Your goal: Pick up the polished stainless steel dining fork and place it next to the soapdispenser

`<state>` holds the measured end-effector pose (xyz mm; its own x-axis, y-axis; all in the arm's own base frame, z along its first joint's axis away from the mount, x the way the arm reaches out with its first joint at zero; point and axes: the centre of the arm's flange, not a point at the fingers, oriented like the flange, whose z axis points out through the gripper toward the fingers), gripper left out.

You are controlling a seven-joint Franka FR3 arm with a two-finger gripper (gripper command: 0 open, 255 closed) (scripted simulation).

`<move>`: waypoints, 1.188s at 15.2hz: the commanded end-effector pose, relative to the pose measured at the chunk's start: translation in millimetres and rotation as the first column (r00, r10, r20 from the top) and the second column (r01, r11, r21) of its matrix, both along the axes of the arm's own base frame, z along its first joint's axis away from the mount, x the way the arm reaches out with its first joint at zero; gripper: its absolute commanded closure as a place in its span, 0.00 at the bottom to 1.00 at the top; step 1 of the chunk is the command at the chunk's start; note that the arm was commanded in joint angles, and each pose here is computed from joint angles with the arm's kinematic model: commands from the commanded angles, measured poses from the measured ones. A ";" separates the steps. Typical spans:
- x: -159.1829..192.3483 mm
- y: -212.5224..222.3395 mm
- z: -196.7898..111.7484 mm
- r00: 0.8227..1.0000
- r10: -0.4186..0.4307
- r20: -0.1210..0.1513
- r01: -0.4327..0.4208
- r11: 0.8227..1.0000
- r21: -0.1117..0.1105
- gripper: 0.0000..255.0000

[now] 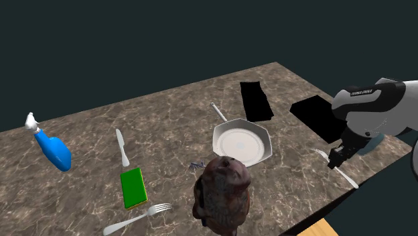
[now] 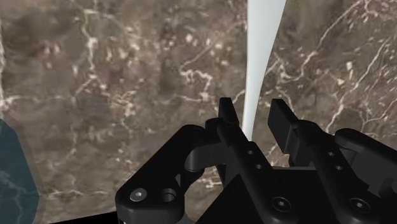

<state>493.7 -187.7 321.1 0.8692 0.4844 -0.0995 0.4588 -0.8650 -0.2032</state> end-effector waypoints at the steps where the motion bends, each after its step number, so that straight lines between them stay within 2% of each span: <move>1: 0.1 0.0 -0.1 1.000 0.000 0.000 0.000 1.000 0.000 1.00; 3: 0.1 0.0 -0.1 1.000 0.000 0.000 0.000 1.000 0.000 1.00; 4: 0.1 0.0 -0.1 1.000 0.000 0.000 0.000 1.000 0.000 0.00; 9: 0.1 0.0 -0.1 1.000 0.000 0.000 0.000 1.000 0.000 0.00; 13: 9.3 -6.5 48.6 1.000 0.000 0.000 0.000 1.000 0.000 0.00; 18: 9.3 -6.5 48.6 1.000 0.000 0.000 0.000 1.000 0.000 0.00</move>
